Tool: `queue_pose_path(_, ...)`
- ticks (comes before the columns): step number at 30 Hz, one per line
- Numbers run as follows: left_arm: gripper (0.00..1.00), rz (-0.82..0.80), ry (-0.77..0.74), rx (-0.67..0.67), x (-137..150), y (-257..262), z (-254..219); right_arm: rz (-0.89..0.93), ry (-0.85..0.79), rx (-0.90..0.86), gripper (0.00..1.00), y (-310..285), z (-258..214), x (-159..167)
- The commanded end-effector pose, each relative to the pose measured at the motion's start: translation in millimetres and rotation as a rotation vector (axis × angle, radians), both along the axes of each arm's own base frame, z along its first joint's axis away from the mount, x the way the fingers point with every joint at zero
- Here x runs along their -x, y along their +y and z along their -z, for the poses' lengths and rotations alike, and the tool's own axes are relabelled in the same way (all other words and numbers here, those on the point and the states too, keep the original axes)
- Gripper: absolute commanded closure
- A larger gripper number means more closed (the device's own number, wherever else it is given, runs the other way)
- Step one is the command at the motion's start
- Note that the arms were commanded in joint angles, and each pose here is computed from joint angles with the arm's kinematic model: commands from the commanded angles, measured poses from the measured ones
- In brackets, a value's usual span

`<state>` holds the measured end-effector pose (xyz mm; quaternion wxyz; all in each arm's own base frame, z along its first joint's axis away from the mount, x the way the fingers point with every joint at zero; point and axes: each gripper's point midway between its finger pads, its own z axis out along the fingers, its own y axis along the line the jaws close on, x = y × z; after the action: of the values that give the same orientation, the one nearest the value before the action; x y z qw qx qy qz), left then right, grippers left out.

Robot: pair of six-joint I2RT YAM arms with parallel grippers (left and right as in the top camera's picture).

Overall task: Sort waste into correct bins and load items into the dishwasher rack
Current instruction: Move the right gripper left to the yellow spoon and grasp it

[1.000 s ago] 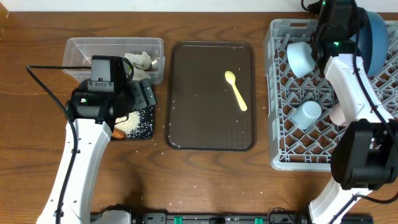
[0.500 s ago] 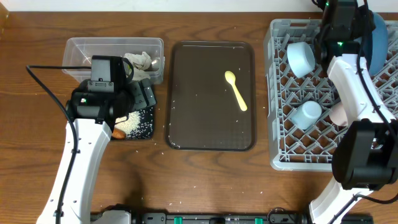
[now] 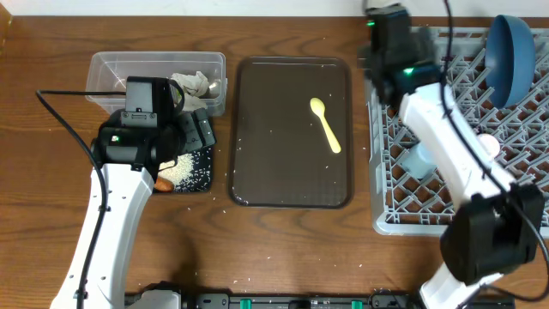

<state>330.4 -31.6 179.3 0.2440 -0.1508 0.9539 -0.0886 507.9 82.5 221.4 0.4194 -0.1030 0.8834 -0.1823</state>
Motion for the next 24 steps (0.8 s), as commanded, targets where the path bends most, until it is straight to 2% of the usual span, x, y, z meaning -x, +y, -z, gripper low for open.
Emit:
queue_pose_path(1, 0.05, -0.01, -0.003, -0.006, -3, 3, -2, -0.224, 0.006, -0.275, 0.12, 78, -16, 17)
queue_pose_path(3, 0.05, -0.01, -0.003, -0.006, -3, 3, -2, -0.312, 0.066, -0.374, 0.15, 107, -2, 22)
queue_pose_path(9, 0.05, -0.01, -0.004, -0.006, -3, 3, -2, -0.258, 0.235, -0.502, 0.15, 130, 68, 22)
queue_pose_path(12, 0.05, -0.01, -0.004, -0.006, -3, 3, -2, -0.273, 0.347, -0.556, 0.22, 142, 105, 29)
queue_pose_path(20, 0.05, -0.01, -0.004, -0.006, -3, 3, -2, -0.195, 0.512, -0.567, 0.32, 142, 180, 39)
queue_pose_path(24, 0.05, -0.01, -0.004, -0.006, -3, 3, -2, -0.175, 0.531, -0.564, 0.36, 137, 196, 37)
